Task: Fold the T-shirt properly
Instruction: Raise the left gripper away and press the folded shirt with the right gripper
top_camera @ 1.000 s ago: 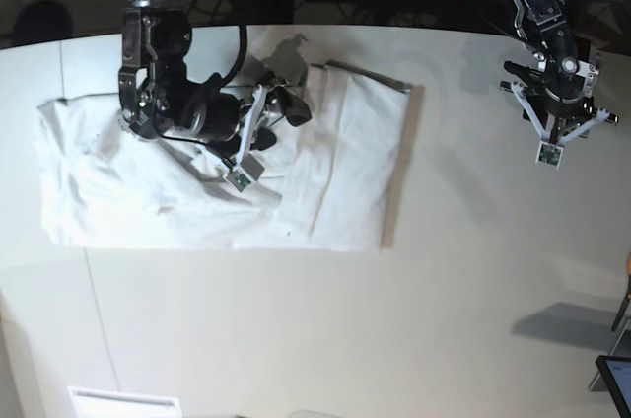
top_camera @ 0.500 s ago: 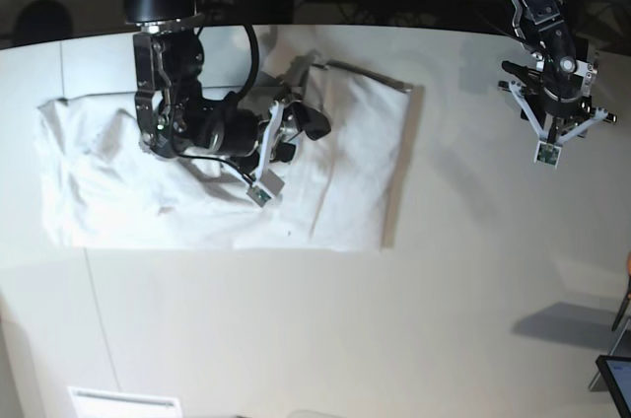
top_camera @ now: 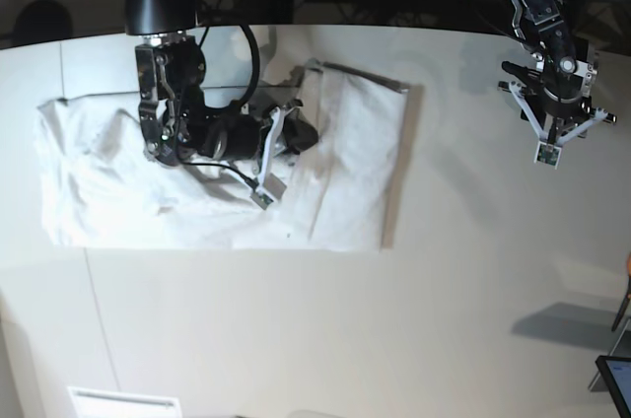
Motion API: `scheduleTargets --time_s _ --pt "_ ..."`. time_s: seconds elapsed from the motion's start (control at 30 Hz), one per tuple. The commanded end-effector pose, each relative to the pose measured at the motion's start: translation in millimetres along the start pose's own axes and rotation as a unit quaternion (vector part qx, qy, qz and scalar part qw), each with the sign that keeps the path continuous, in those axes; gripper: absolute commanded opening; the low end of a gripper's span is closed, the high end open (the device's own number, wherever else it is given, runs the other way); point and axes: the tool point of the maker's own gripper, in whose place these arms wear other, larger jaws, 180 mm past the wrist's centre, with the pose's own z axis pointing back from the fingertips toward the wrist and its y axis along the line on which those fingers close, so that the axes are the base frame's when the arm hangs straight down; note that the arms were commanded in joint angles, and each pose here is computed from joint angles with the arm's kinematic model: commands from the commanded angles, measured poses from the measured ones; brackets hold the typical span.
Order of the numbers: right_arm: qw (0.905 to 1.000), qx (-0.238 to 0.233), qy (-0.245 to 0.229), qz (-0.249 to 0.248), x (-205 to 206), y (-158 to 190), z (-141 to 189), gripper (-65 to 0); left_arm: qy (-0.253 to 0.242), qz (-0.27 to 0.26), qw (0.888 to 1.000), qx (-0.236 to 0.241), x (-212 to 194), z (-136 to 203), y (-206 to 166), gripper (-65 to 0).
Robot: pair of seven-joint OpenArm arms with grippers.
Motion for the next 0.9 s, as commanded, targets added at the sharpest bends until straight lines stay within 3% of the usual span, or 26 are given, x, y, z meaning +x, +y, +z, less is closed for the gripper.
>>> scheduleTargets --time_s 0.0,0.13,0.37,0.87 --pt "0.9995 0.000 -0.027 0.019 23 1 5 -64.6 -0.011 -0.001 1.000 0.013 6 3 9 -44.5" --pt "0.9994 -0.007 -0.016 0.030 30 -3 9 -64.6 -0.011 -0.001 1.000 0.013 6 3 9 -44.5" --pt "0.9960 -0.027 -0.043 0.073 59 0 28 -64.6 -0.010 -0.001 1.000 0.013 6 2 9 -44.5" --pt "0.9928 -0.102 -0.046 0.042 59 -58 76 -64.7 0.008 0.004 1.000 -0.002 -5 -8 2 -44.5"
